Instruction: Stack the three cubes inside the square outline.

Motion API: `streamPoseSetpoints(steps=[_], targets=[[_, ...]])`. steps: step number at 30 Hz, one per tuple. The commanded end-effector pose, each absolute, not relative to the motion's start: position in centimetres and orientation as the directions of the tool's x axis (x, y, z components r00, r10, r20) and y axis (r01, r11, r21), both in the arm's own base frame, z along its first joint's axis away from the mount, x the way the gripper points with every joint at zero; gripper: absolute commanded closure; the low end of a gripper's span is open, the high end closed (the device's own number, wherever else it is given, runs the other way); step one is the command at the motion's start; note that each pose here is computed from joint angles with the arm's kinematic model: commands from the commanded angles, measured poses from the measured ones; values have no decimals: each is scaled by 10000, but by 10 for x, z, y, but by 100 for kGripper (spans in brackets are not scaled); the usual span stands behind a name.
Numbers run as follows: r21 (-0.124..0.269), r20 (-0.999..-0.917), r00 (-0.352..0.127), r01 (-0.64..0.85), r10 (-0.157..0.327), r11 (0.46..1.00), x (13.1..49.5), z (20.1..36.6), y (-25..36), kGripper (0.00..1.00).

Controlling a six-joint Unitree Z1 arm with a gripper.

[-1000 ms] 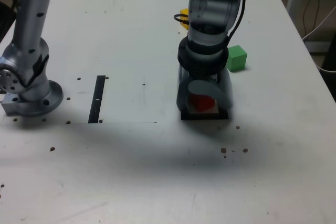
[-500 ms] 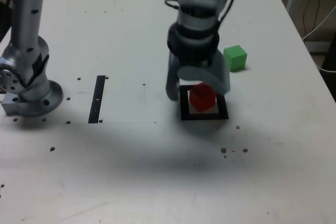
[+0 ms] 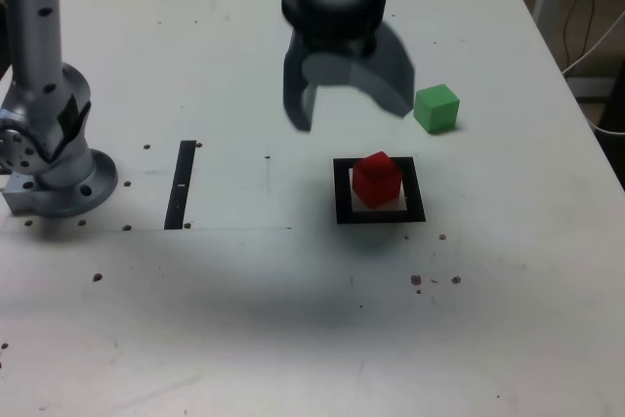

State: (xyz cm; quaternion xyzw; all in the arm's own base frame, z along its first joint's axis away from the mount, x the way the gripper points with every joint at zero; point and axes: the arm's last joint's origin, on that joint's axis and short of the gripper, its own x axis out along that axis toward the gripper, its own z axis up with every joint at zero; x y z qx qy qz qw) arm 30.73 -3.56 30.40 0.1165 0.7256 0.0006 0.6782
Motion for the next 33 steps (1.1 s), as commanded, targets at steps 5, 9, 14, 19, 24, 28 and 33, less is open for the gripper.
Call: streamPoseSetpoints(steps=[5,9,14,19,24,28,33], targets=[[1820,-9795,-378,2571,1981,9491,310,318,-11,1],[1906,-9765,-481,2621,2100,9460,306,323,13,1],[1926,-9749,-711,2061,2110,9594,300,326,59,1],[1973,-9730,-848,1771,2147,9642,300,327,105,1],[2070,-9692,-975,1757,2262,9624,304,326,151,1],[2011,-9678,-1153,1810,2238,9627,313,318,184,1],[1656,-9683,-1535,1952,1969,9667,321,296,219,1]])
